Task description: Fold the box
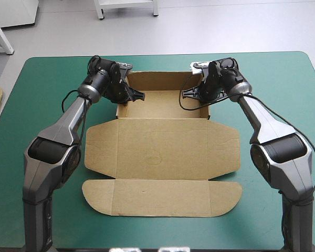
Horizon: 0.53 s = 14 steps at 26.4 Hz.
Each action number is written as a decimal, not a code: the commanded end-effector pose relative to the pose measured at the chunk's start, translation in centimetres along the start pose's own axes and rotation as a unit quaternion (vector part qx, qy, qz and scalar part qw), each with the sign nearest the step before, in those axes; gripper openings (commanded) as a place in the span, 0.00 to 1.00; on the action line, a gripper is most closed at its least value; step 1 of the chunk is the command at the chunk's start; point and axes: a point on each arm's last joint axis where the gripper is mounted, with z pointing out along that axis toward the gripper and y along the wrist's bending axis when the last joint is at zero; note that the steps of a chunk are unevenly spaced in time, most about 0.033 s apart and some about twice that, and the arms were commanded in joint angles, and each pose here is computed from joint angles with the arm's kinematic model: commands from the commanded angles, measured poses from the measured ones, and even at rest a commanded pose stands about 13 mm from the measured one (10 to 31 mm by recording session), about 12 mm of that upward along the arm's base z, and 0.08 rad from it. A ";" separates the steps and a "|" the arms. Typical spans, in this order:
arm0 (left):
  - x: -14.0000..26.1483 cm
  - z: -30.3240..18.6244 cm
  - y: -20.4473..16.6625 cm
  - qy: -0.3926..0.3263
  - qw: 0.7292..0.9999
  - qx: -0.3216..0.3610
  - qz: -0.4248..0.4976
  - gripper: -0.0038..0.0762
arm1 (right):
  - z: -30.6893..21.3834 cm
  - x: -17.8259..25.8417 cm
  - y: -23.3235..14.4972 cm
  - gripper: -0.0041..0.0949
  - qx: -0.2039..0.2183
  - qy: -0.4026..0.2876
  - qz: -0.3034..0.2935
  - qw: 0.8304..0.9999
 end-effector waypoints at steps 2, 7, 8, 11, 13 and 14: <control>-0.7 -2.2 -1.4 -0.045 0.998 0.031 0.023 0.04 | -3.4 -1.5 1.2 0.04 -0.026 -0.055 -0.022 0.998; -0.8 -1.3 -1.6 -0.042 0.998 0.037 0.020 0.04 | -2.9 -1.5 0.8 0.04 -0.013 -0.047 -0.026 0.998; -0.8 -1.3 -1.6 -0.042 0.998 0.037 0.020 0.04 | -3.0 -1.5 0.8 0.04 -0.013 -0.048 -0.028 0.998; -0.7 -1.4 -1.6 -0.039 0.998 0.037 0.021 0.05 | -3.1 -1.6 0.8 0.14 -0.013 -0.050 -0.038 0.998; -0.8 -1.8 -1.6 -0.046 0.998 0.041 0.021 0.13 | -3.2 -1.6 0.8 0.29 -0.013 -0.051 -0.038 0.998; -0.9 -2.2 -1.7 -0.053 0.997 0.042 0.021 0.19 | -3.2 -1.5 0.8 0.36 -0.013 -0.050 -0.038 0.998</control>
